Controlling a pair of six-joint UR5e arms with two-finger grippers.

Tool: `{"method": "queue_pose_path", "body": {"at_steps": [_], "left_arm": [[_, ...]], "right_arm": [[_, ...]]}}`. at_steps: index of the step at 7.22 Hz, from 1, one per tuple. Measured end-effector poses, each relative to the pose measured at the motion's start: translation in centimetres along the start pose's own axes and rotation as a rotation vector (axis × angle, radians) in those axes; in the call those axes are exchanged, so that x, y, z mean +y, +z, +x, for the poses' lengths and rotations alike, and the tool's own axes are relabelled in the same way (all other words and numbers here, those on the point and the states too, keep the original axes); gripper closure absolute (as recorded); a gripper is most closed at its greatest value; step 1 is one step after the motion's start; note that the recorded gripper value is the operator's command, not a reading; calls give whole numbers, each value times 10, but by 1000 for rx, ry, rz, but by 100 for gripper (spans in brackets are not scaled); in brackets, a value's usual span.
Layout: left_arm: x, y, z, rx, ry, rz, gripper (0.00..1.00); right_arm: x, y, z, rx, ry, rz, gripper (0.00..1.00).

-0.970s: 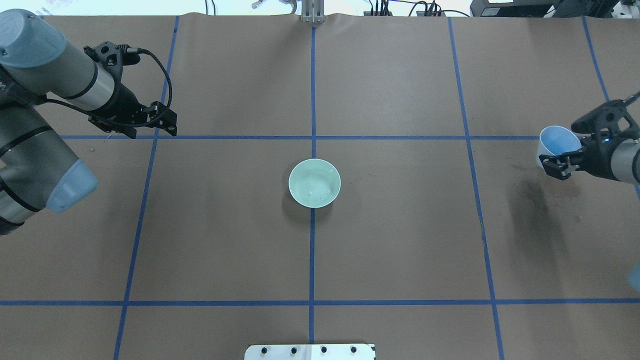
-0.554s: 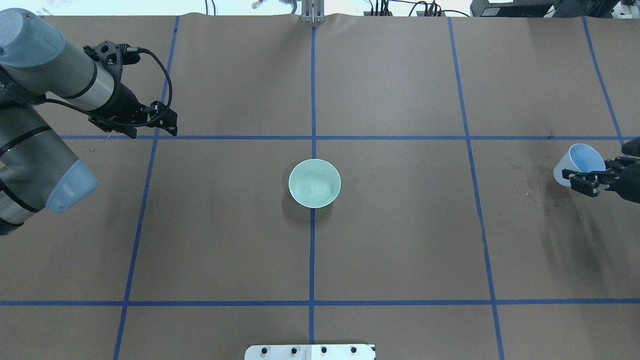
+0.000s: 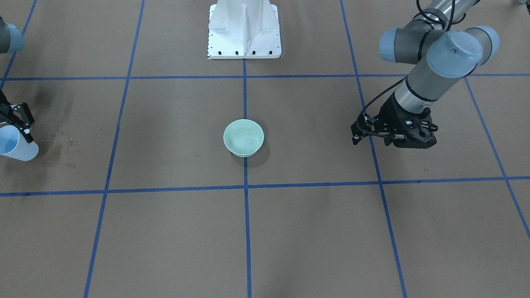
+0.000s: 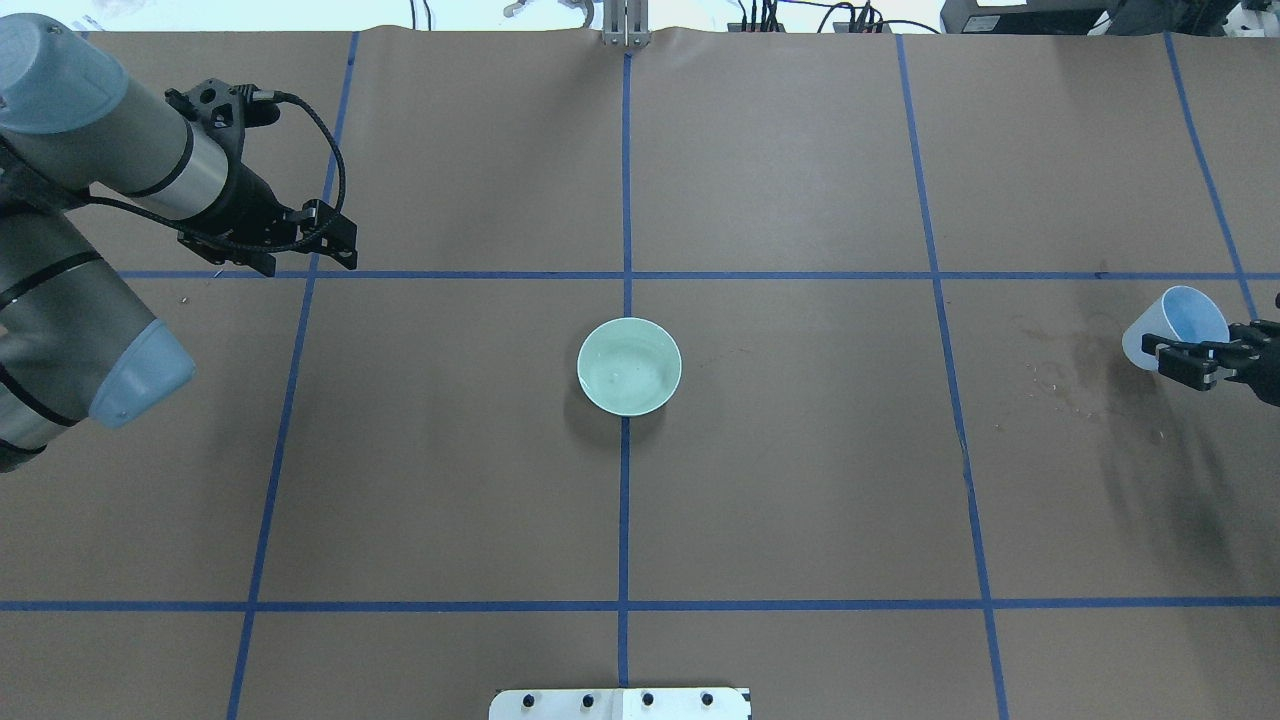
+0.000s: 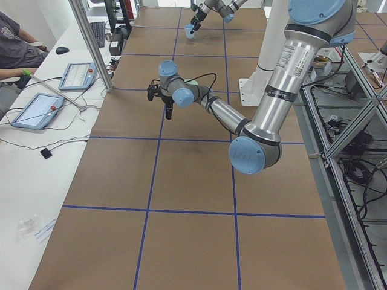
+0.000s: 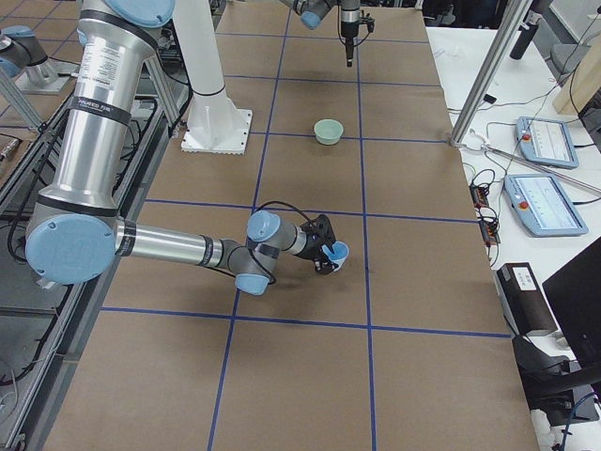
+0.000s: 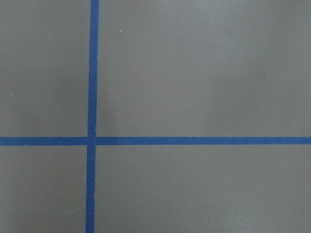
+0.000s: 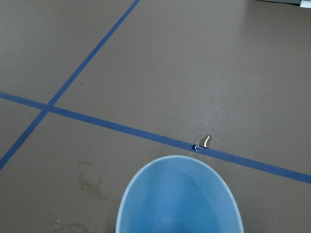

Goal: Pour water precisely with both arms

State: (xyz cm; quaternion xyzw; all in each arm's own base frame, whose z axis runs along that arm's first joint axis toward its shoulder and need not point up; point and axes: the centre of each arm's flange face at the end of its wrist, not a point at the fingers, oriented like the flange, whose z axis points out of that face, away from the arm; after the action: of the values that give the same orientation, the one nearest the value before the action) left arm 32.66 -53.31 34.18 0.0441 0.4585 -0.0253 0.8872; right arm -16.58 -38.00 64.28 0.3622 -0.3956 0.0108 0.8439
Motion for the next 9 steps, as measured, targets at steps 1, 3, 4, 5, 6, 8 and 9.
{"method": "queue_pose_path", "body": {"at_steps": [1, 3, 4, 5, 6, 8, 9], "left_arm": [[0, 0, 0, 0, 0, 0, 0], [0, 0, 0, 0, 0, 0, 0], [0, -1, 1, 1, 0, 1, 0], [0, -2, 1, 2, -1, 2, 0], [1, -3, 1, 3, 0, 3, 0], [1, -4, 2, 4, -1, 3, 0], [1, -4, 2, 4, -1, 3, 0]], "right_arm": [[1, 1, 1, 4, 4, -2, 32], [5, 5, 1, 2, 5, -15, 28], [6, 7, -3, -4, 2, -23, 27], [9, 10, -8, -11, -4, -32, 22], [11, 12, -11, -16, -9, -40, 2], [17, 15, -14, -20, -19, -51, 1], [18, 16, -14, -19, -22, -55, 1]]}}
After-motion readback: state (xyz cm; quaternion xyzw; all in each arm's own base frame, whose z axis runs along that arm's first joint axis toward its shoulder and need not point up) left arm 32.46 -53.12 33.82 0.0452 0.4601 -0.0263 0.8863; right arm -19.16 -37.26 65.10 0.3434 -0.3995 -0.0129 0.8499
